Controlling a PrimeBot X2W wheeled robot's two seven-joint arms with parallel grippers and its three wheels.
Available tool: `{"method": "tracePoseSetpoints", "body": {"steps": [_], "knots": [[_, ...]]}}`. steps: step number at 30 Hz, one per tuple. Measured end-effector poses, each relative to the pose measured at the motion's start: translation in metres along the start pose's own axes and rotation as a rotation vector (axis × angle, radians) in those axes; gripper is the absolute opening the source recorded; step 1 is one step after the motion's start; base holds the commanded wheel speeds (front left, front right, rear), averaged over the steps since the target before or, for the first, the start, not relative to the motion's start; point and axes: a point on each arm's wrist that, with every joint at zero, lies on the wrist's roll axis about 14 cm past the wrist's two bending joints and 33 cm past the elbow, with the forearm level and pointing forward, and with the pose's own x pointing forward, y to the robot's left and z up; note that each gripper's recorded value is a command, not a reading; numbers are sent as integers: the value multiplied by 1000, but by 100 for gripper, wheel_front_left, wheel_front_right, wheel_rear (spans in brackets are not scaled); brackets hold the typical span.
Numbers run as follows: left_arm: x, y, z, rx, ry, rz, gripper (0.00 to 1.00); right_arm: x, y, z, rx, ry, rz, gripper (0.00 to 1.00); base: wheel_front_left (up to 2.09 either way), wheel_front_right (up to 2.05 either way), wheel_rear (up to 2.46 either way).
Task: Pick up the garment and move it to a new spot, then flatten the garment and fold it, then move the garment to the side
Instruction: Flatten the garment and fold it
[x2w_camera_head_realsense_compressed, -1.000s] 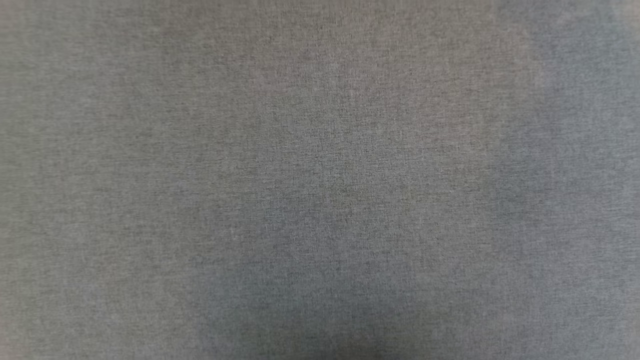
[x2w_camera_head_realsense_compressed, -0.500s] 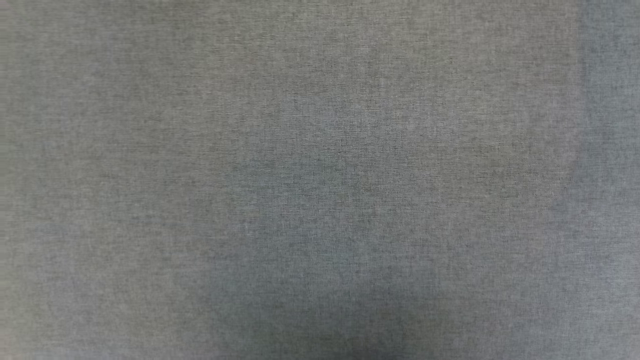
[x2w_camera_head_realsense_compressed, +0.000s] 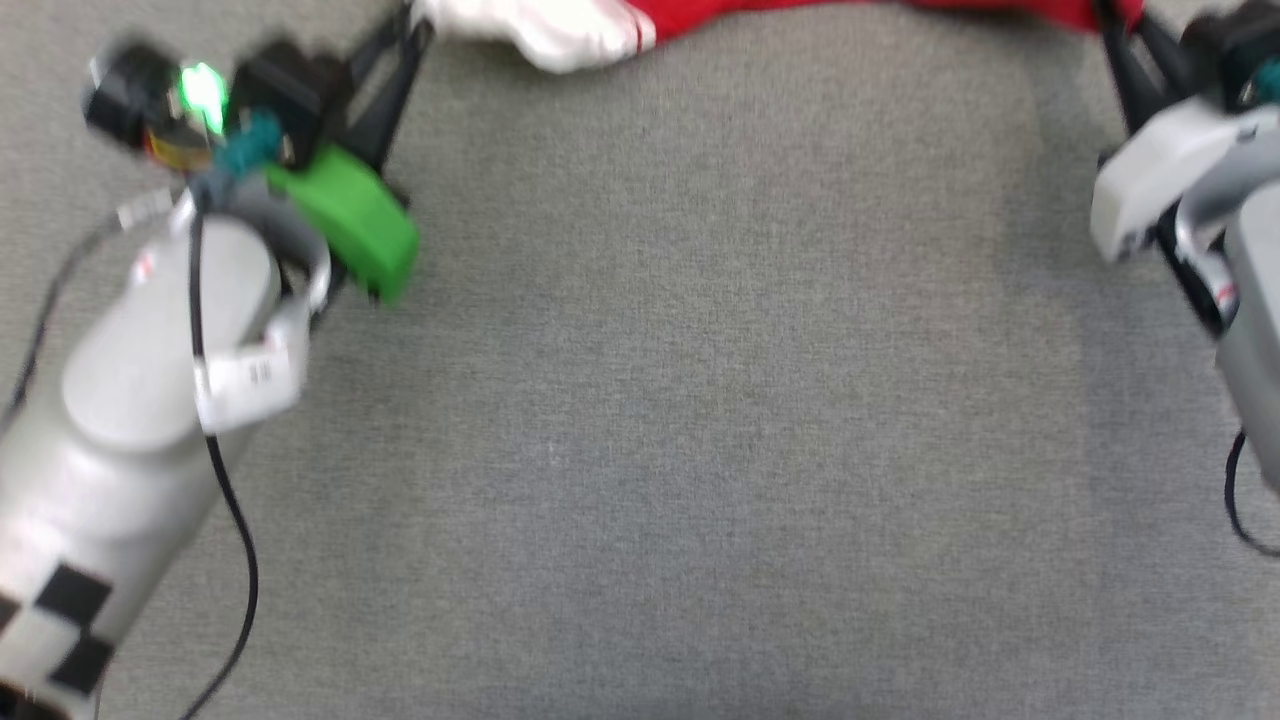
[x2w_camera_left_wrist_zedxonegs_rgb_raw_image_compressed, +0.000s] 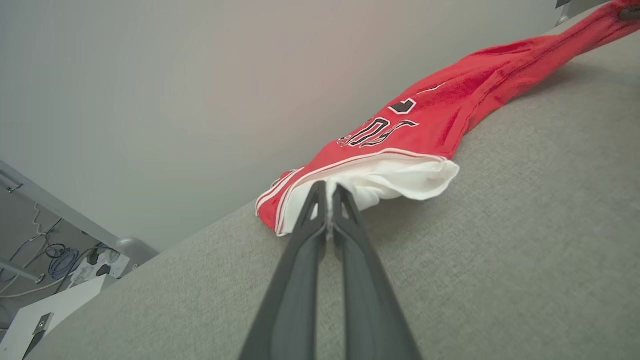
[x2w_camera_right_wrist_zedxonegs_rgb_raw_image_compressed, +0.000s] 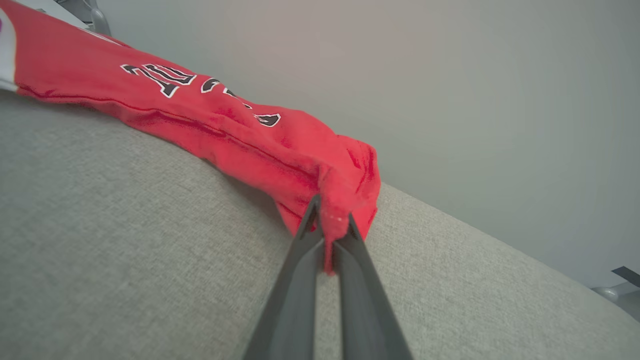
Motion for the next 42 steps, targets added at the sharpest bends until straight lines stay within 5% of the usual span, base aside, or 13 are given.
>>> {"method": "tracePoseSetpoints", "body": {"steps": [8, 15, 42], "knots": [[-120, -38, -44, -120, 191, 58, 0, -73, 33, -12, 106, 61, 57, 0, 0, 0, 0], [-171, -68, -36, -137, 221, 38, 0, -116, 47, -20, 202, 111, 62, 0, 0, 0, 0], [-286, -154, -19, -248, 300, -122, 0, -276, 80, -40, 449, 269, 96, 0, 0, 0, 0]]}}
